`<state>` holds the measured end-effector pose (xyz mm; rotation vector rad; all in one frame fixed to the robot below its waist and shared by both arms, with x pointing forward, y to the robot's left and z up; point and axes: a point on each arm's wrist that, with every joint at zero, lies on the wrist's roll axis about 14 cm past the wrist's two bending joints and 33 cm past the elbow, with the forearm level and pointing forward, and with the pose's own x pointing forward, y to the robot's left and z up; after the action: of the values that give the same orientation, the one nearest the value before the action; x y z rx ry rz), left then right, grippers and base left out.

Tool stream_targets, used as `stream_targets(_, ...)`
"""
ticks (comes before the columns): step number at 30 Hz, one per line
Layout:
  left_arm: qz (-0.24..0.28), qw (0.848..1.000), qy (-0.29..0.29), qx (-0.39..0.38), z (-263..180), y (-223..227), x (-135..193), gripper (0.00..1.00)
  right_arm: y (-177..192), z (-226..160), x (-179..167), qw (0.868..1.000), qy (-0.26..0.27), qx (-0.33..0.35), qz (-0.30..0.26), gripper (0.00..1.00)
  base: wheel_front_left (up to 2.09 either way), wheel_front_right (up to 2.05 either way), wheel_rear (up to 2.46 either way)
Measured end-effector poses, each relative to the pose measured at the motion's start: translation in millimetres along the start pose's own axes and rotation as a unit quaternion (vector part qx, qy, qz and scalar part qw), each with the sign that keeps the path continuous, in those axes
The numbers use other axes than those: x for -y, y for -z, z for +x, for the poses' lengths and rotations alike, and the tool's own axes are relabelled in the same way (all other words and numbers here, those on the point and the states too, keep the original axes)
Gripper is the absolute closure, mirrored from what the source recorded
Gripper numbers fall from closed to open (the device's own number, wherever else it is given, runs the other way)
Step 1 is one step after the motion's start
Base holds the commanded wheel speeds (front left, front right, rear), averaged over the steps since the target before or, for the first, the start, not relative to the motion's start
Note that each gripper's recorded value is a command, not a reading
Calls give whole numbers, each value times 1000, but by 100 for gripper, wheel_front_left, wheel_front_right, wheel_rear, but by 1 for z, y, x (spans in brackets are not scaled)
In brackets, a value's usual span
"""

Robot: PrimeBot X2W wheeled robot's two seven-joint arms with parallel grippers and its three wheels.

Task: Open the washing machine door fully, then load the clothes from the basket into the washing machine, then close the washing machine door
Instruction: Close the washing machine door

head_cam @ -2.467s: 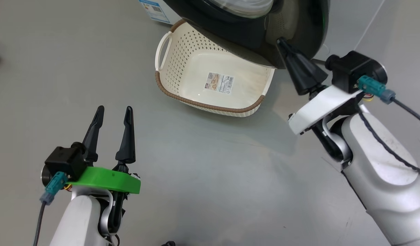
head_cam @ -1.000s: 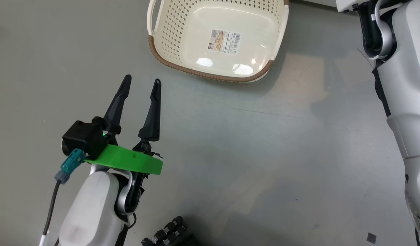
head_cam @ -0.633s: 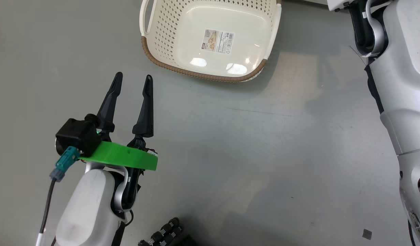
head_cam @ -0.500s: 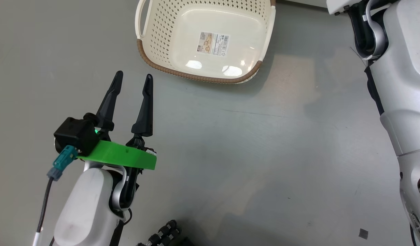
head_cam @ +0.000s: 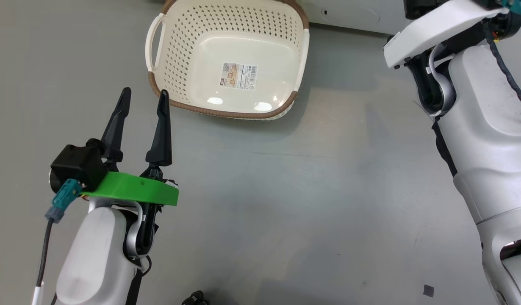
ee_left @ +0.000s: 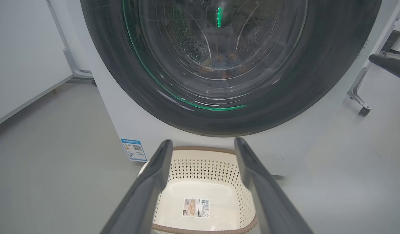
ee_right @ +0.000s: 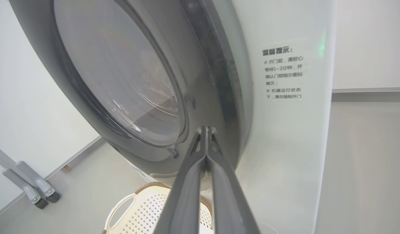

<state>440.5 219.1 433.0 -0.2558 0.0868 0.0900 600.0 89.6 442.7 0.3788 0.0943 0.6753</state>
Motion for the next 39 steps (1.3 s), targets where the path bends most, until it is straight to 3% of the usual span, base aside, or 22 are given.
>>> stream_targets(11, 3, 1000, 12, 11, 1, -8, 8, 0, 8, -50, 8, 999, 19, -30, -34, 98, 0, 0, 0)
stream_targets(13, 4, 1000, 16, 11, -1, -9, 9, 0, 10, -62, 10, 998, 27, -35, -35, 55, 0, 0, 0)
stream_targets(14, 5, 1000, 19, 11, -1, -9, 11, 0, 9, -67, 11, 998, 30, -36, -36, 14, 0, 0, 0)
stream_targets(15, 6, 1000, 22, 12, -1, -10, 12, 0, 7, -72, 11, 998, 31, -34, -39, 0, 0, 0, 0)
stream_targets(30, 7, 1000, 24, -5, -32, -4, 12, 0, -23, -158, 22, 992, 84, -24, -92, 0, 0, 0, 0)
stream_targets(39, 14, 999, 40, -13, -56, -1, 20, 0, -37, -224, 28, 986, 142, -11, -91, 0, 0, 0, 0)
